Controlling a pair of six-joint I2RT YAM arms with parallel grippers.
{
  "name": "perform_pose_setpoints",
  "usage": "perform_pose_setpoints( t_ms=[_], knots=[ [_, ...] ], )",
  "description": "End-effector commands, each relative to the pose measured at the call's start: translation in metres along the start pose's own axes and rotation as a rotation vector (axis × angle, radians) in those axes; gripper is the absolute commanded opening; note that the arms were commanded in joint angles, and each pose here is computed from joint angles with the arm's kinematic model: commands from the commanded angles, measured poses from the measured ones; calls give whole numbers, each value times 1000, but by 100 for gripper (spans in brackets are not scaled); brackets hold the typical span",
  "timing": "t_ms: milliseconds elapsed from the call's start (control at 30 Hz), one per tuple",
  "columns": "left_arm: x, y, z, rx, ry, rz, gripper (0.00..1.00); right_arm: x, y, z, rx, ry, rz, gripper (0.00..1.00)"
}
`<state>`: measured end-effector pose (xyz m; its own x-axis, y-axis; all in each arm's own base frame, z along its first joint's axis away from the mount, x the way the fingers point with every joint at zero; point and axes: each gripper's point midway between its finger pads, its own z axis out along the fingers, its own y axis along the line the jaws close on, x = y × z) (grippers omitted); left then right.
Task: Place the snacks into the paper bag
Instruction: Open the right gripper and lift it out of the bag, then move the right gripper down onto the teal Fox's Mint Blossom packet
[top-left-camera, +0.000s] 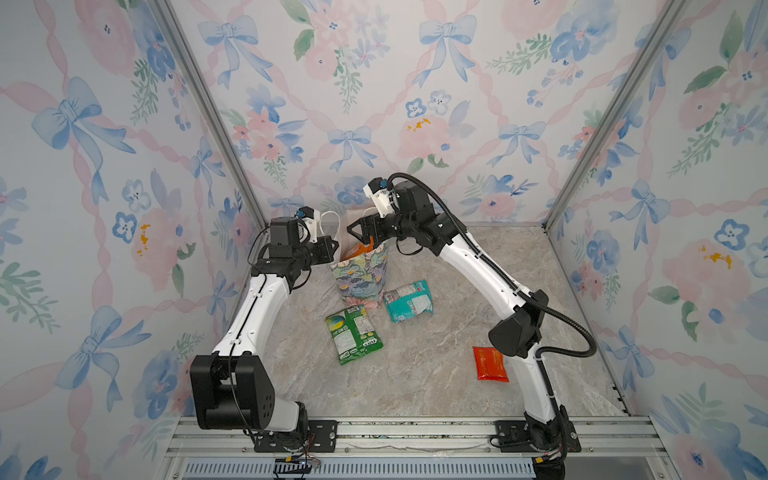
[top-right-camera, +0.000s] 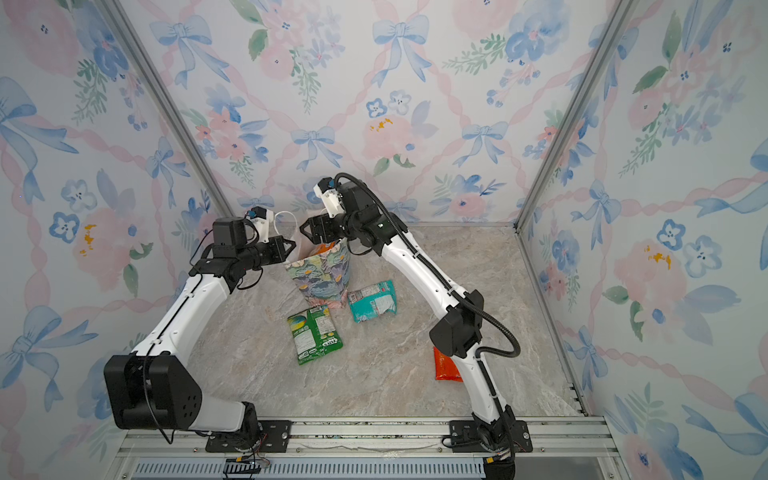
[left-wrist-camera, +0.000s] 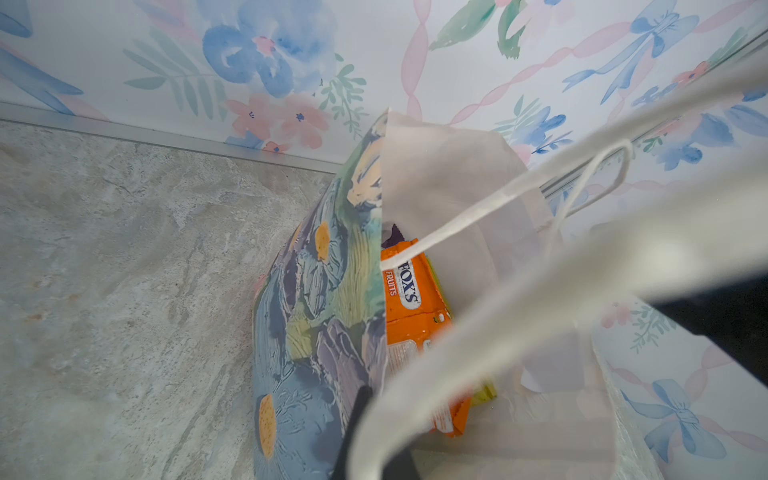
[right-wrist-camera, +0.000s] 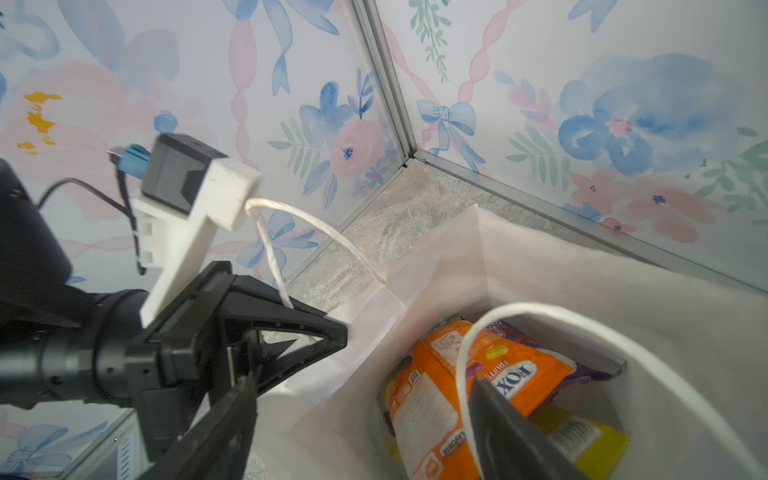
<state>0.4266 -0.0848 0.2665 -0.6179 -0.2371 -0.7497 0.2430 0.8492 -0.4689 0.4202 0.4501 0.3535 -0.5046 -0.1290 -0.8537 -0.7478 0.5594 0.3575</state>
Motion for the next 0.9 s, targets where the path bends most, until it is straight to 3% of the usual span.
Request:
perform_pose_setpoints(
  t_ms=[0, 200, 400, 633, 867],
  knots=[
    [-5, -5, -2, 29, -16, 28, 0, -43, 29, -52, -18, -128, -39, 88],
    [-6, -6, -4, 26, -21, 33, 0, -33, 40, -88, -24, -133, -25, 97],
    [-6, -4, -4, 17, -20, 34, 0, 9, 22, -135, 82, -121, 2, 100],
    [-5, -2, -2, 9, -18, 34, 0, 111, -54, -163, 299, 9, 170, 97],
    [-5, 0, -2, 2, -15, 36, 0, 208, -125, -158, 430, 198, 370, 99]
  ],
)
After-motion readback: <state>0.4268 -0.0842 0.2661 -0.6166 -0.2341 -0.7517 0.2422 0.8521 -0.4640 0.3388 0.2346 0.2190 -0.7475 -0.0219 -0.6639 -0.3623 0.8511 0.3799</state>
